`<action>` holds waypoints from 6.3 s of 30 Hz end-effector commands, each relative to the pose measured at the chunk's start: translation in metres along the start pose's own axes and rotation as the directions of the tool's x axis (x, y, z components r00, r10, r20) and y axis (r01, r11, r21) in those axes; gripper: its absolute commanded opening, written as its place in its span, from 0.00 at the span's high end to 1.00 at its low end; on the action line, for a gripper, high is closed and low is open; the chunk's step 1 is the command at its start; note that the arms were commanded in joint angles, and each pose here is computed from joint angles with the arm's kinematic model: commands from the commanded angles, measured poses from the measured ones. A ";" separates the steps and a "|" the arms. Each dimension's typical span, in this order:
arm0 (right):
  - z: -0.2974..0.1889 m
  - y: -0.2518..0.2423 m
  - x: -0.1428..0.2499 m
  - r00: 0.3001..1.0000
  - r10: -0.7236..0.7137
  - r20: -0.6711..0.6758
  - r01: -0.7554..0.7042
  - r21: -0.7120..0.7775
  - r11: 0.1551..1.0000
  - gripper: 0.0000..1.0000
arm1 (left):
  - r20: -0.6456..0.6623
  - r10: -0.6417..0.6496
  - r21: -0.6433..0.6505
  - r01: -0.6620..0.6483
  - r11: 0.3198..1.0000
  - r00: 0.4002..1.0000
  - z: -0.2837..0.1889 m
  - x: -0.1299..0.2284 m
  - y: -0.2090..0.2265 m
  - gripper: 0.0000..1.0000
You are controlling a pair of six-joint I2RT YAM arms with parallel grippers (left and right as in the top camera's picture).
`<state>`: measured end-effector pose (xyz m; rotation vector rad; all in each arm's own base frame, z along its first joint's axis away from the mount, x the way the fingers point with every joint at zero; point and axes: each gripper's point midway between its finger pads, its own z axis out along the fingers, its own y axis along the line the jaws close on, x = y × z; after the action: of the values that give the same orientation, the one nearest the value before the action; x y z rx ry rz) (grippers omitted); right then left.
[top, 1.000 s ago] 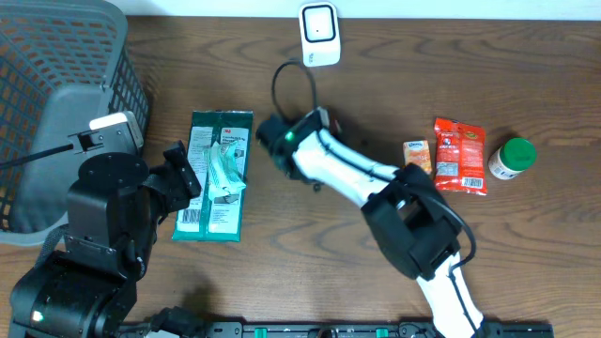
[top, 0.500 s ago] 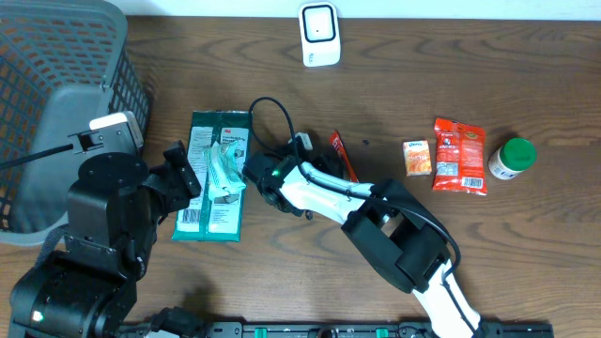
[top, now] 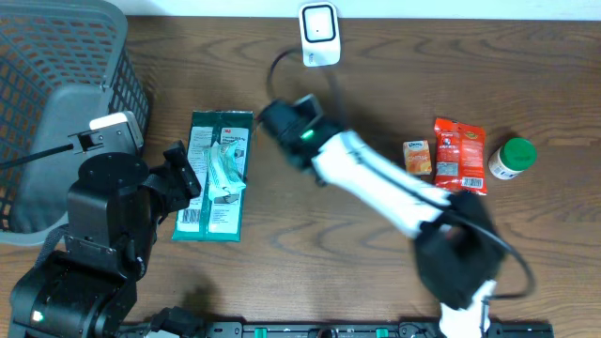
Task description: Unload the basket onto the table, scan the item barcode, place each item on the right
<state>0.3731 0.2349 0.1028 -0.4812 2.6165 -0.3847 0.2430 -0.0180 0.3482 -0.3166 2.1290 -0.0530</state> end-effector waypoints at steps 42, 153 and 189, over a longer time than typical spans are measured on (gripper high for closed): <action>0.074 0.003 0.096 0.953 -0.098 -0.288 -0.025 -0.394 0.919 0.73 | 0.009 0.006 -0.010 -0.006 1.000 1.000 -0.001 -0.002 0.002 0.18; -0.086 -0.099 -0.196 0.905 0.419 -0.068 -0.007 -0.989 -0.145 0.99 | 0.009 0.006 -0.010 -0.006 1.000 1.000 -0.001 -0.002 0.002 0.18; 0.132 -0.020 -0.186 0.752 0.553 -0.360 -0.355 -0.927 -0.120 0.99 | 0.009 0.006 -0.010 -0.006 1.000 1.000 -0.001 -0.002 0.002 0.18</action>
<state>0.5946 0.2653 0.0566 0.2025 2.2105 1.8248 0.2431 -0.0180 0.3482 -0.3171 2.1286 -0.0530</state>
